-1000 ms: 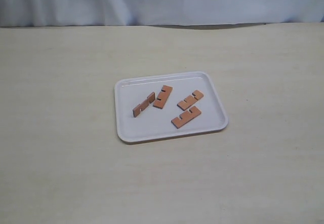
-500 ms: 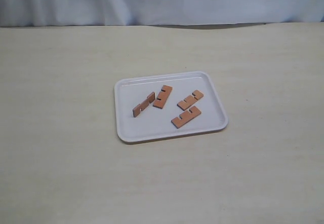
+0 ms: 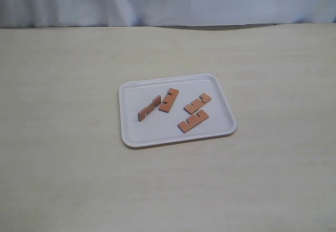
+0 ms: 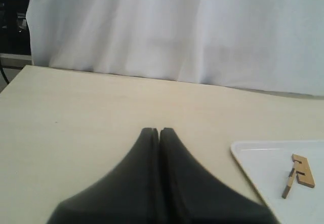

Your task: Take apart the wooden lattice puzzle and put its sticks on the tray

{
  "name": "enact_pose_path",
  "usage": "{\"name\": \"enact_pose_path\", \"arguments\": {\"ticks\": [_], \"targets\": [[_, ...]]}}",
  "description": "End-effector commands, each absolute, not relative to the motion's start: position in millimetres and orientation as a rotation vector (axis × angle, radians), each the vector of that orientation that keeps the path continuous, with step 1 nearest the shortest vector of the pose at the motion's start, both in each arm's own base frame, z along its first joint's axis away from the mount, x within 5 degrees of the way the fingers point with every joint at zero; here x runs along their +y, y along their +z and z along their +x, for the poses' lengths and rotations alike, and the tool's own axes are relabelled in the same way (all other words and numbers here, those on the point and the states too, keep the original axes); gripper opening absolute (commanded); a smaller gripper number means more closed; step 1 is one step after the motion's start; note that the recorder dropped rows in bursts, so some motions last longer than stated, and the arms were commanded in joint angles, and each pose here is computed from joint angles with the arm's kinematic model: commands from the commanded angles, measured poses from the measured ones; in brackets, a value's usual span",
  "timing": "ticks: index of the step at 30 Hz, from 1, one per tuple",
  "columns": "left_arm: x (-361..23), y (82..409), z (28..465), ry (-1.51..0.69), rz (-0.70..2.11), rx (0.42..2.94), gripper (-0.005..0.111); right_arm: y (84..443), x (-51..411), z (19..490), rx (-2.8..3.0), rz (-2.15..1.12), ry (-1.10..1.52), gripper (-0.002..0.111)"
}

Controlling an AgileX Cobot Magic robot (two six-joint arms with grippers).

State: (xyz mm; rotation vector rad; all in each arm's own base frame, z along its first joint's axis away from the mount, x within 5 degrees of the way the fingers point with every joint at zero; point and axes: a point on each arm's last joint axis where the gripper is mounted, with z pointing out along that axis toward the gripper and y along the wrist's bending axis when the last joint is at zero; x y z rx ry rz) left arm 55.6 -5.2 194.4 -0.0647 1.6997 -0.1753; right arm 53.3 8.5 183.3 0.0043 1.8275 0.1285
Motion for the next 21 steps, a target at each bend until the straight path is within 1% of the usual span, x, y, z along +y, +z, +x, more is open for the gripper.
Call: {"name": "enact_pose_path", "arguments": {"ticks": [1, 11, 21], "targets": [[-5, 192, 55, -0.188, -0.076, 1.718, 0.000, 183, 8, 54, 1.827, 0.012, 0.123, 0.005], [-5, 182, 53, -0.143, -0.040, 1.826, 0.000, 183, 8, 54, 1.827, 0.012, 0.123, 0.005], [-5, 182, 53, -0.144, -0.042, 1.831, 0.000, 183, 8, 54, 1.827, 0.012, 0.123, 0.005]]}}
